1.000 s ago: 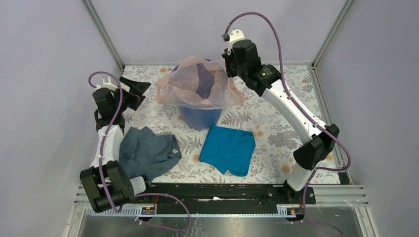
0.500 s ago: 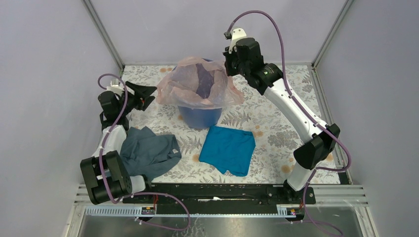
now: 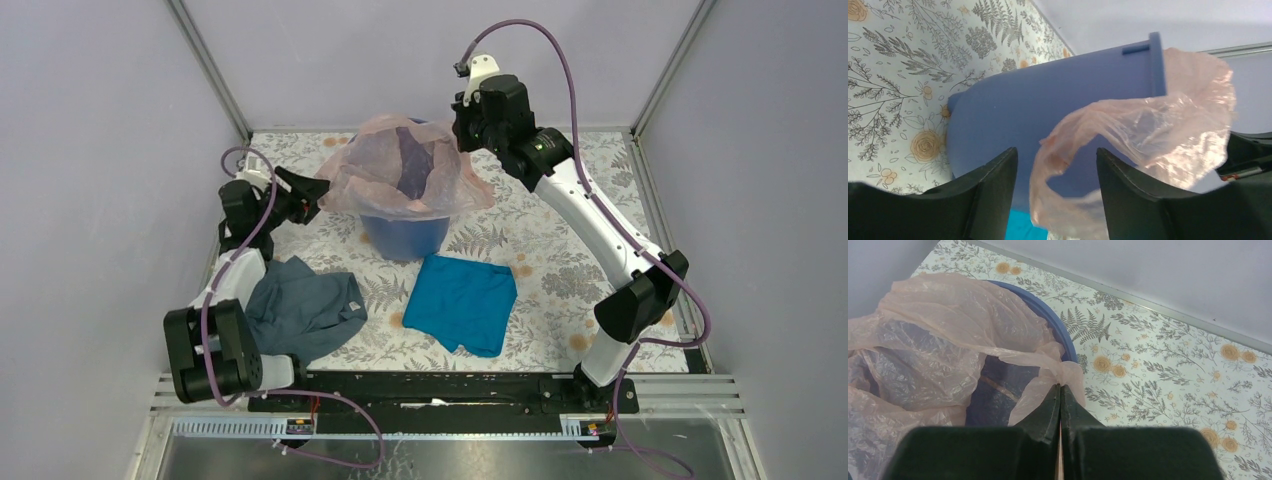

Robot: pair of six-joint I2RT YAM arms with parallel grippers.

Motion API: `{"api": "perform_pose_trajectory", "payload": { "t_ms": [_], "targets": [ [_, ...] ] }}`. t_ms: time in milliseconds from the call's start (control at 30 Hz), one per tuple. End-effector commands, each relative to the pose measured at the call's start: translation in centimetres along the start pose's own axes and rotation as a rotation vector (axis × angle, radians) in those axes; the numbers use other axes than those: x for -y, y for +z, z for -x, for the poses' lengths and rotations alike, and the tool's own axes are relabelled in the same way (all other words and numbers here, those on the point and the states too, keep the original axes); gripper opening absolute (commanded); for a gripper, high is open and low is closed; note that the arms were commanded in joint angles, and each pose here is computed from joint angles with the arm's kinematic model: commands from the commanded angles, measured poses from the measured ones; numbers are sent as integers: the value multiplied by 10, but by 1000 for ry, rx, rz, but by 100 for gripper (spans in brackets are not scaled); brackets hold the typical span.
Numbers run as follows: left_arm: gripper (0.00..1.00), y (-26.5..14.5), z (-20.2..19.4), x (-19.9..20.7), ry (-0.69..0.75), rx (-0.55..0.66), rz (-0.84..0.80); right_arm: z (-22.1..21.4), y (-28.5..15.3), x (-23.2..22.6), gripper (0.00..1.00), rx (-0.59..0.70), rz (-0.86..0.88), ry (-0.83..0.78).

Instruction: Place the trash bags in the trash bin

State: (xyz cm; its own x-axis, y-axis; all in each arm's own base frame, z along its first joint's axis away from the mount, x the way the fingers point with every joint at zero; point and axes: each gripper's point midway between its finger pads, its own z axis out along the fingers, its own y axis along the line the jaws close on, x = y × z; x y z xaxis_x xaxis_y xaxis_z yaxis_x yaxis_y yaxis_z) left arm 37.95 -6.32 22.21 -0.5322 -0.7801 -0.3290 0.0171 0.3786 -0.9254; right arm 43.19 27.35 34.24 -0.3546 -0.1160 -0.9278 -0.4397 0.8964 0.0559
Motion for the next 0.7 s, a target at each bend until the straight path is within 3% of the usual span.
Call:
{"api": "perform_pose_trajectory", "payload": {
  "t_ms": [0, 233, 267, 533, 667],
  "targets": [
    [58, 18, 19, 13, 51, 37, -39, 19, -1, -2, 0, 63, 26, 18],
    [19, 26, 40, 18, 45, 110, -34, 22, 12, 12, 0, 61, 75, 90],
    [17, 29, 42, 14, 35, 111, -23, 24, 15, 12, 0, 66, 89, 102],
    [22, 39, 55, 17, 95, 144, 20, 25, 51, 37, 0, 69, 157, 186],
    [22, 48, 55, 17, 96, 125, 25, 25, 70, 46, 7, 72, 183, 210]
  ]
}}
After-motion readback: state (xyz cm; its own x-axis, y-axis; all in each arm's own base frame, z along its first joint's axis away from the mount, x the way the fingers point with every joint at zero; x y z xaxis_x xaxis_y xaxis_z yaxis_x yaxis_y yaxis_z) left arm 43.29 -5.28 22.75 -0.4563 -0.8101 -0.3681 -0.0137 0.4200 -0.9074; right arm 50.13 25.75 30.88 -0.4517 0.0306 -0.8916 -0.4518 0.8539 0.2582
